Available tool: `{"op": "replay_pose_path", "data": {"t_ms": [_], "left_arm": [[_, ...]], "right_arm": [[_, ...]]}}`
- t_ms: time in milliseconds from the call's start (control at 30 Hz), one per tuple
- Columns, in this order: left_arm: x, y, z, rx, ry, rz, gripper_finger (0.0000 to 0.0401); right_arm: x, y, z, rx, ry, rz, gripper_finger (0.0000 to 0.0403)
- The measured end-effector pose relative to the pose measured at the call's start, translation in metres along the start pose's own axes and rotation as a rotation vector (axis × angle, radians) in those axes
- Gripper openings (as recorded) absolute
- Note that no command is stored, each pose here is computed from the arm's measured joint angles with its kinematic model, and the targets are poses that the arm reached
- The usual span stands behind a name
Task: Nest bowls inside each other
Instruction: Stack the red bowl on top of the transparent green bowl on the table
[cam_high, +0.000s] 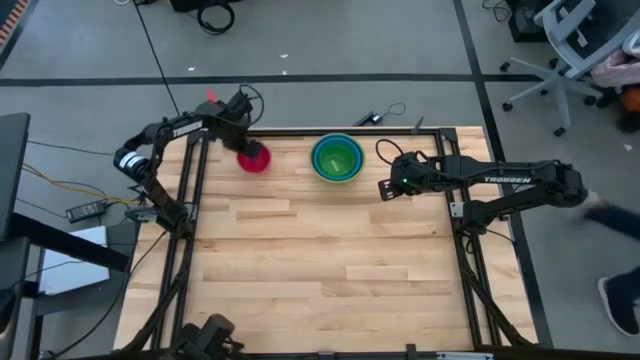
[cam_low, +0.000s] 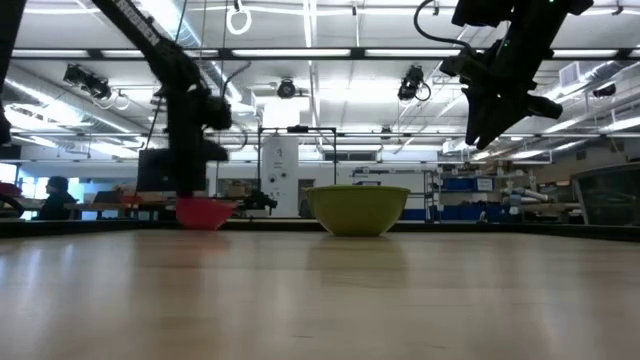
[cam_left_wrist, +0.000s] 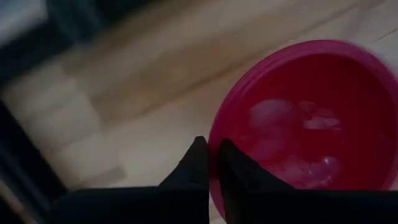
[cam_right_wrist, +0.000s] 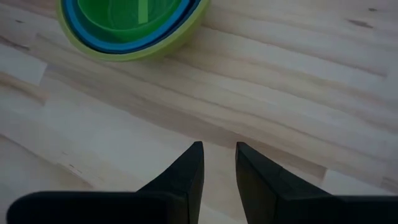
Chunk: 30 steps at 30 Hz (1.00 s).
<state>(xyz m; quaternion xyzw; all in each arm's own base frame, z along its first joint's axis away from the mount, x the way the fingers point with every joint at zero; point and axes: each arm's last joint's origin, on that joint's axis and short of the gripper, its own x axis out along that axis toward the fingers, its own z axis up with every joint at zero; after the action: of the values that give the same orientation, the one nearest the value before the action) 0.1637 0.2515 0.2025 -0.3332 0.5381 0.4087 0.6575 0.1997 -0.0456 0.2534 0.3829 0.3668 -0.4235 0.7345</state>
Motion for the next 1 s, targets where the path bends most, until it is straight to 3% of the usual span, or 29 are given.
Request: {"op": "replay_pose_path", "data": {"t_ms": [133,333,467,600,733,867,1000], "left_arm": [[-0.049,-0.028,0.019,0.052,-0.193,-0.101,0.0013],[-0.103,-0.106,0.044,0.206,-0.552,-0.287,0.0011],[-0.117,-0.149,0.055,0.242,-0.665,-0.341,0.001],[-0.105,-0.18,0.062,0.282,-0.645,-0.322,0.001],[-0.071,-0.201,0.068,0.299,-0.535,-0.291,0.001],[-0.043,-0.214,0.069,0.3,-0.42,-0.255,0.0019],[-0.034,-0.219,0.07,0.302,-0.378,-0.242,0.0042]], "right_arm": [[0.0,-0.001,0.001,-0.007,-0.006,-0.007,0.0099],[0.002,-0.004,0.006,-0.001,-0.023,-0.023,0.0099],[0.002,-0.005,0.008,-0.009,-0.018,-0.023,0.0099],[0.002,-0.005,0.008,-0.008,-0.014,-0.021,0.0099],[0.002,-0.005,0.008,-0.008,-0.013,-0.021,0.0099],[0.002,-0.004,0.006,-0.012,-0.009,-0.015,0.0099],[0.001,-0.002,0.003,-0.023,-0.003,-0.009,0.0099]]}}
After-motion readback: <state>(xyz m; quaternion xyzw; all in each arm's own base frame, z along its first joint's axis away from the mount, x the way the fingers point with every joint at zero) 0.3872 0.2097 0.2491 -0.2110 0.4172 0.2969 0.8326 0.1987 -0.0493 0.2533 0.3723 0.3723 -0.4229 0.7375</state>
